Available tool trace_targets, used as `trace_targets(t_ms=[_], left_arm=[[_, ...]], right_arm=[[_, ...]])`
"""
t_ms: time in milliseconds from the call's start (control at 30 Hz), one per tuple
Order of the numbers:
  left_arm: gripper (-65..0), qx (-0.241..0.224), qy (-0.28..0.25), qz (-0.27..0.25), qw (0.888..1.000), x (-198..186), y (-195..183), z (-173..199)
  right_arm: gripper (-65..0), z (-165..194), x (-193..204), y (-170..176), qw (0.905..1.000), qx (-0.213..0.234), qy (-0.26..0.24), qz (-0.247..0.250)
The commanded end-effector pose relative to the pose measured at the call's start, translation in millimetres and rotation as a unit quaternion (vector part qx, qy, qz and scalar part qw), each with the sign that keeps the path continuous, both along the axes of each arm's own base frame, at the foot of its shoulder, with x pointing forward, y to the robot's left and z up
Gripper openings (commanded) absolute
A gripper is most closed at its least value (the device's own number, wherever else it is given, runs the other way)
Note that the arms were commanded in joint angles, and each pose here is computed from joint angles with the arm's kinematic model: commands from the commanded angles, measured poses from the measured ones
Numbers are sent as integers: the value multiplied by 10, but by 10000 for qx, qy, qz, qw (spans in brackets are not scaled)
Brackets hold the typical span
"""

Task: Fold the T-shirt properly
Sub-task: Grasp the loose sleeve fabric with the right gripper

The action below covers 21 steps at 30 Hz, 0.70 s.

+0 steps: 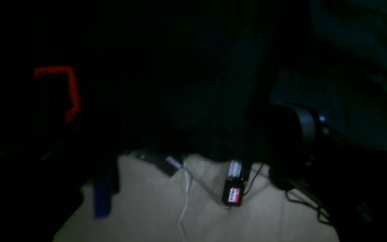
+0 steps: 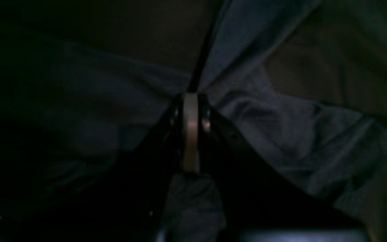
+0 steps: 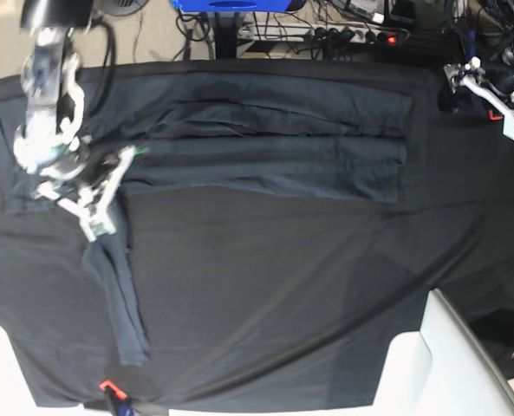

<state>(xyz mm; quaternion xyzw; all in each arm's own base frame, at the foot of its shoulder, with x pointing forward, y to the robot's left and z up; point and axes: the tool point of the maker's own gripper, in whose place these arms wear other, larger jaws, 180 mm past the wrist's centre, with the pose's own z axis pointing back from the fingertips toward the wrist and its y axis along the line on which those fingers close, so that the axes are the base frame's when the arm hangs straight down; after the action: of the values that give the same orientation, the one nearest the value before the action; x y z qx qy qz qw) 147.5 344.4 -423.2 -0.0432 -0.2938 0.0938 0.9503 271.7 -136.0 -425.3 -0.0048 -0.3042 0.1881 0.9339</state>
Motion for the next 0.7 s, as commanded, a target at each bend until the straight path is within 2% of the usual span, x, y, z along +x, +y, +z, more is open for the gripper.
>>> trace_targets(t_ms=[0,233,400,667], left_arm=[[0,100,-123,-39,9999,28,68,81],[0,100,-130,-39,9999,35,68,84],[0,107,-130,-42,9998,36,73,87],[0,107,-130,-42,9998,36,73,87]], right_arm=[[-650,70,7,63,9999,46,-136,57],[-650,-24,-302,548,9980,309,138,534],[-650,-75,-429,699,9971,511,272,503],[-648,-135,-597,849,9949,595,442,688]])
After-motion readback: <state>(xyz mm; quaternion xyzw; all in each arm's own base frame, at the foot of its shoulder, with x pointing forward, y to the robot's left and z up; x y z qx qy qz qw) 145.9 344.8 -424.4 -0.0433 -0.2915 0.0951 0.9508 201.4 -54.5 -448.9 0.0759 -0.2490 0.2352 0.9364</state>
